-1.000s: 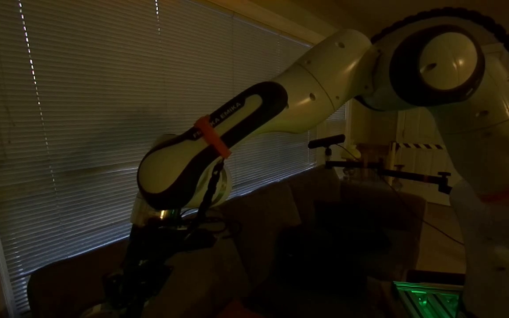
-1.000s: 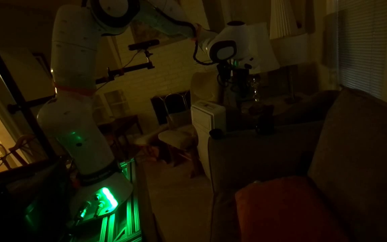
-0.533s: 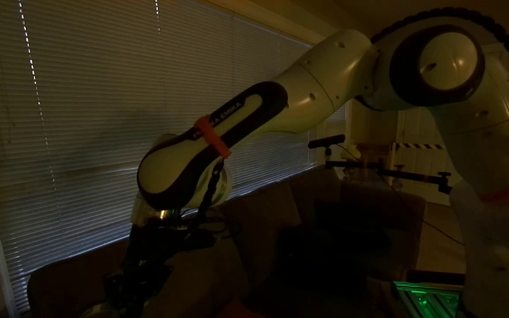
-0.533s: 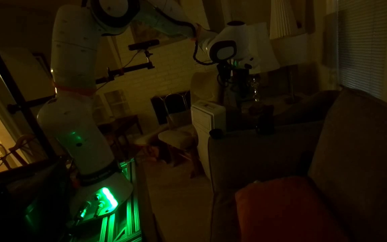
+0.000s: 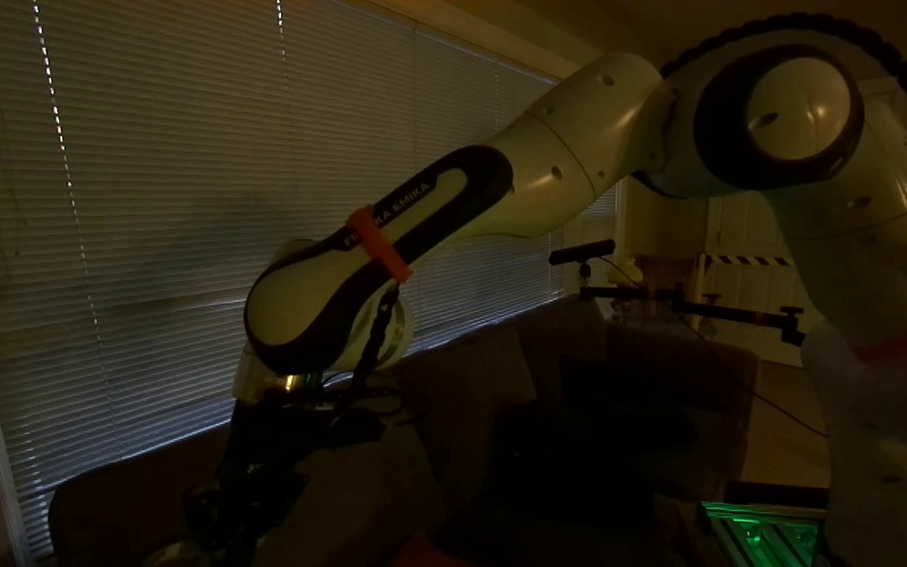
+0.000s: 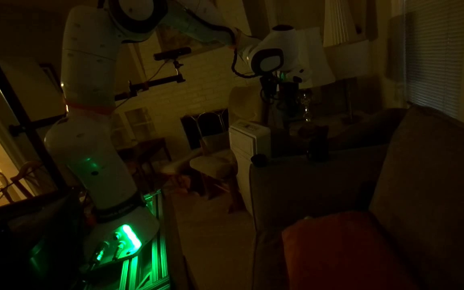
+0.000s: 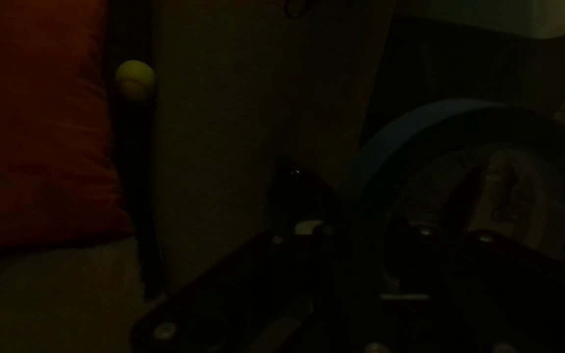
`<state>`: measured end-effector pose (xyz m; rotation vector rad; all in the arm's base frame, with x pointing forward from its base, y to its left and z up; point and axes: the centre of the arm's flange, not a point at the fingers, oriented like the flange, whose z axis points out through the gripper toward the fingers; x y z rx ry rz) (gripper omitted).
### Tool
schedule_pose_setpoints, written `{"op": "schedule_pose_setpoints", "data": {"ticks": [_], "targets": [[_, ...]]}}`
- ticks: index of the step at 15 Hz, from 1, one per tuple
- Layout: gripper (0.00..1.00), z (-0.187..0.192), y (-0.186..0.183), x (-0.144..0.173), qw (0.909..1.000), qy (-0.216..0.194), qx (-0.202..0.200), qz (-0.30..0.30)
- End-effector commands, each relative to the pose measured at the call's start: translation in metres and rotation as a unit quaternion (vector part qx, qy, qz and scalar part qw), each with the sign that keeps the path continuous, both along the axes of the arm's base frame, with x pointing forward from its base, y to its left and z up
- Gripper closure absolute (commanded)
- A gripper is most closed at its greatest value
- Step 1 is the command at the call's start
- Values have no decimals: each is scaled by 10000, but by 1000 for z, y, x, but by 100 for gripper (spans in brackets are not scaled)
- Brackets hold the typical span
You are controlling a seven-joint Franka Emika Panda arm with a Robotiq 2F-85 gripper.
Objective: Move the tape to the right
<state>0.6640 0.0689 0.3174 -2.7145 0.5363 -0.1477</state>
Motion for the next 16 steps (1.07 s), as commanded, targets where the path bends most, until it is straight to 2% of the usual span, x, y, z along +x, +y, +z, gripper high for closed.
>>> {"op": "schedule_pose_setpoints", "data": {"ticks": [1,6,16], "targets": [[95,-4,-10,3,10000,48,4,-75],[95,-11,-35,18,9997,102,-7,-219],[95,-48,-78,77,9985,165,66,-515]]}}
